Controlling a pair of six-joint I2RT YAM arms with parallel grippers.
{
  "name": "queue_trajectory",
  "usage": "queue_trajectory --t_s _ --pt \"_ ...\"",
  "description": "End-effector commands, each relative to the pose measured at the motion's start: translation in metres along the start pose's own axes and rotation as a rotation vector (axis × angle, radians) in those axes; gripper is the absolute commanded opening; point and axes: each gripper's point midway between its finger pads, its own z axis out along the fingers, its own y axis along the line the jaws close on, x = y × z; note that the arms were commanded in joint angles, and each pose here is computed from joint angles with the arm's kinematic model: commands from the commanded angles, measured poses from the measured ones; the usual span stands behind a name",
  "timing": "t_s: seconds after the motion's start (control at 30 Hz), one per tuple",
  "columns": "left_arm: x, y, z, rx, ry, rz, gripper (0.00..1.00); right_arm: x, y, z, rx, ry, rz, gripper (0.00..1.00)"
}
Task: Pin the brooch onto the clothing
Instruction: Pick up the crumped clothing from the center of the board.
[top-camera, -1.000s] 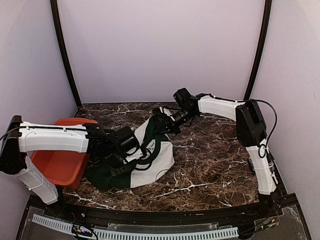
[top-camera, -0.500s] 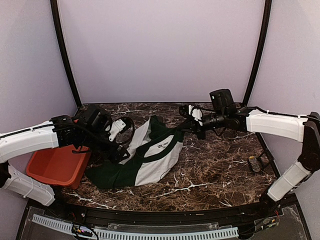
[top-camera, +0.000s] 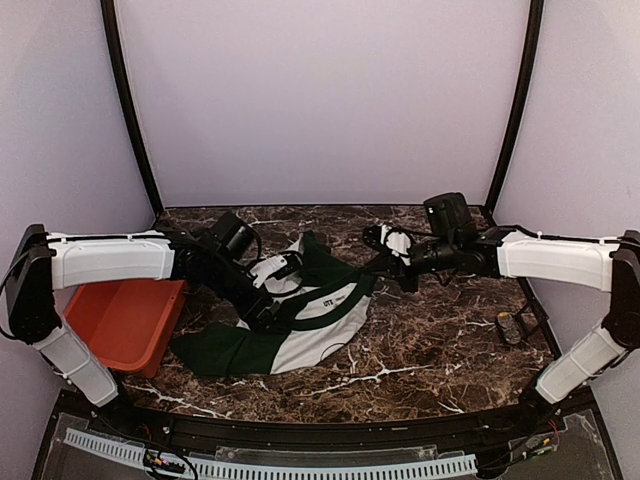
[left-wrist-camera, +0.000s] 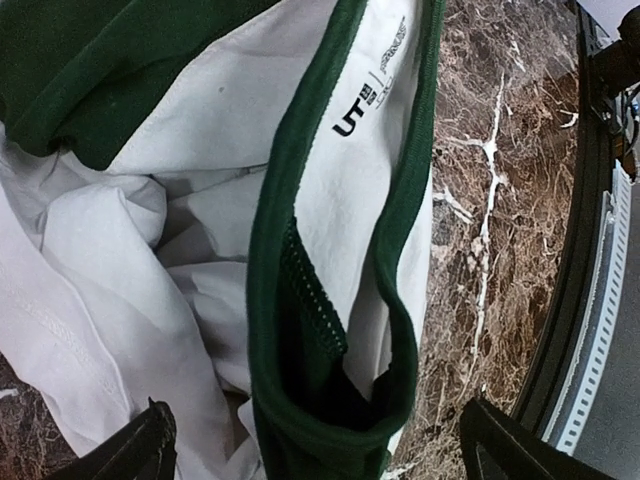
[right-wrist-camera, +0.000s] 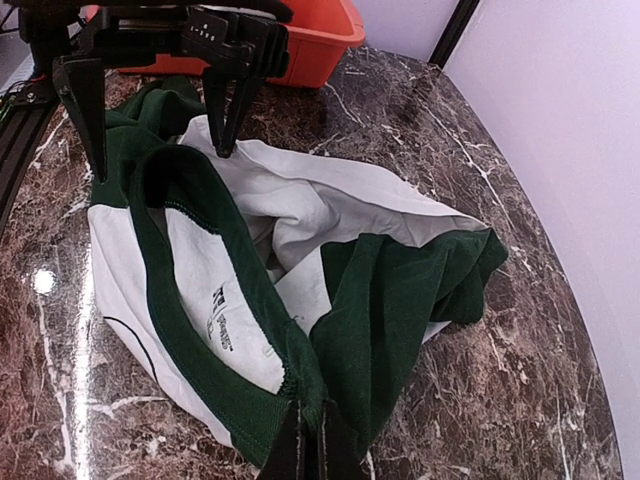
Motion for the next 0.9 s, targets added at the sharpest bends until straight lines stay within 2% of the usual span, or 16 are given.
queue_trajectory --t_s 0.0,0.13,0.3,0.33,0.4,0.47,0.57,0.63,0.7,0.77,0.87 --pt "-0.005 -0.011 -0.012 0.109 -0.028 0.005 0.97 -0.009 0.000 -0.008 0.036 -0.021 -0.040 0.00" --pt "-0.003 -0.016 -0.005 0.162 -0.028 -0.003 0.87 -0.007 -0.002 -0.009 0.049 -0.008 -0.051 0.00" --pt "-0.003 -0.035 -0.001 0.302 -0.016 -0.014 0.66 -0.003 -0.002 -0.008 0.056 0.006 -0.057 0.00" --pt "-0.004 -0.037 -0.001 0.312 -0.019 -0.013 0.63 -0.003 -0.002 -0.008 0.057 0.006 -0.057 0.00" --pt "-0.004 -0.039 -0.001 0.327 -0.020 -0.015 0.51 -0.003 -0.002 -0.008 0.056 0.007 -0.056 0.00" --pt "-0.002 -0.039 0.000 0.328 -0.015 -0.019 0.44 -0.004 -0.003 -0.009 0.059 0.004 -0.058 0.00" --pt "0.002 -0.034 0.005 0.304 0.005 -0.032 0.39 -0.004 -0.003 -0.010 0.060 0.004 -0.066 0.00" --pt "0.005 -0.029 0.008 0.276 0.019 -0.037 0.31 -0.003 -0.003 -0.010 0.062 0.009 -0.068 0.00" --pt "0.007 -0.022 0.011 0.238 0.033 -0.042 0.19 -0.002 -0.004 -0.010 0.070 0.015 -0.070 0.00" --pt "0.007 -0.013 0.011 0.187 0.039 -0.042 0.03 -0.004 -0.006 -0.011 0.079 0.016 -0.070 0.00" --pt "-0.002 0.008 0.003 0.041 0.019 -0.028 0.01 -0.015 -0.015 -0.018 0.122 0.001 -0.064 0.00"
